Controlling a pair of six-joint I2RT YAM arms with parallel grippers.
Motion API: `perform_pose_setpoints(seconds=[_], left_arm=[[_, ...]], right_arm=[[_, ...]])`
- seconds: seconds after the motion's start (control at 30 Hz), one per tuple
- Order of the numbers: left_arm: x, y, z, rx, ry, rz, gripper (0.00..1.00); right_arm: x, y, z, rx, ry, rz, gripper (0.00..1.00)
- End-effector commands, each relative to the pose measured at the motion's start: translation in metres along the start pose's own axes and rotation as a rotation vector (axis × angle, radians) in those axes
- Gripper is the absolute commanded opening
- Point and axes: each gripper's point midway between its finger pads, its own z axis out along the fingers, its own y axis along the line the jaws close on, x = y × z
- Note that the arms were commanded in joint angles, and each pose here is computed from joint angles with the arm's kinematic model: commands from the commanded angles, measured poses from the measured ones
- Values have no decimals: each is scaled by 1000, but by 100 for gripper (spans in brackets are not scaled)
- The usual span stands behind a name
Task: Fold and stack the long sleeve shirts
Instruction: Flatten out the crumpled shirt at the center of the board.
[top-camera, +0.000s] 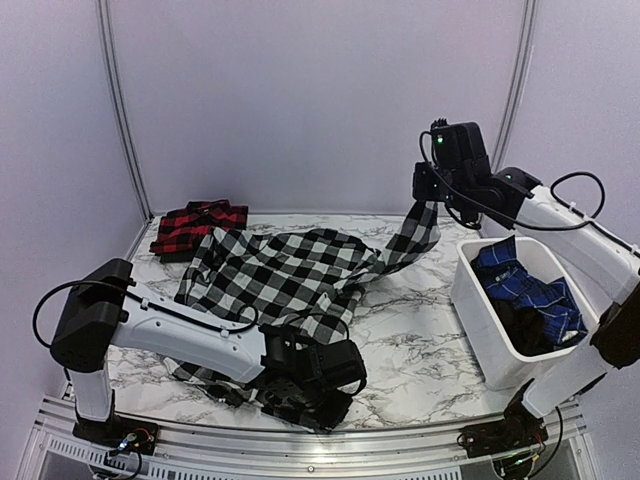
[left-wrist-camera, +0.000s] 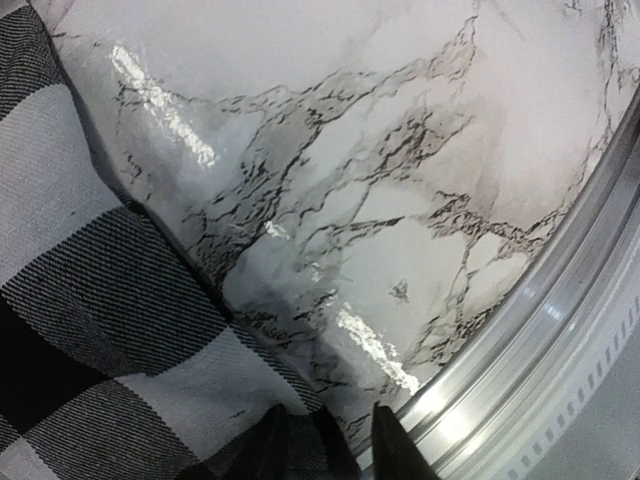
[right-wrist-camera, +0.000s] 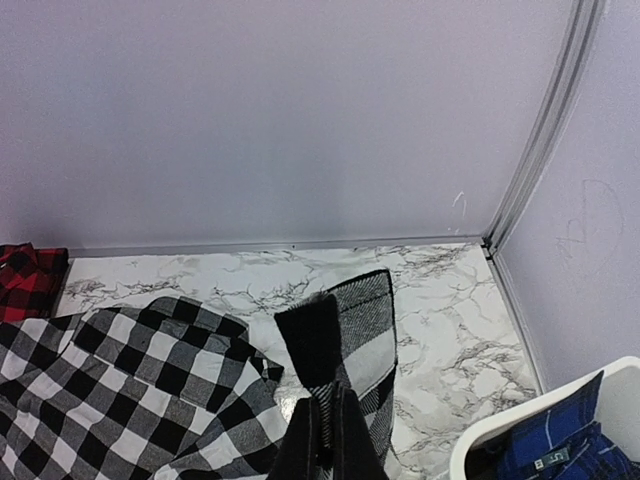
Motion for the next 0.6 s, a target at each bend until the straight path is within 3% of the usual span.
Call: perform_pose_setpoints(seconds=[0.0, 0.07, 0.27, 0.47, 0.57], left_arm=[[3, 8, 8, -79, 20, 0, 18], [0, 5, 4, -76, 10, 1, 9], [-10, -5, -35, -27, -55, -2, 11], [-11, -10, -76, 42, -111, 4, 5], [-12, -12, -87, 60, -126, 18, 8]], right_arm=[[-38, -25, -15, 72, -69, -24, 0], [-48, -34, -14, 85, -85, -23, 0], [-70, -58, -8, 128, -112, -26, 0], [-87, -85, -7, 170, -140, -9, 0], [-98, -94, -5, 193, -159, -12, 0]])
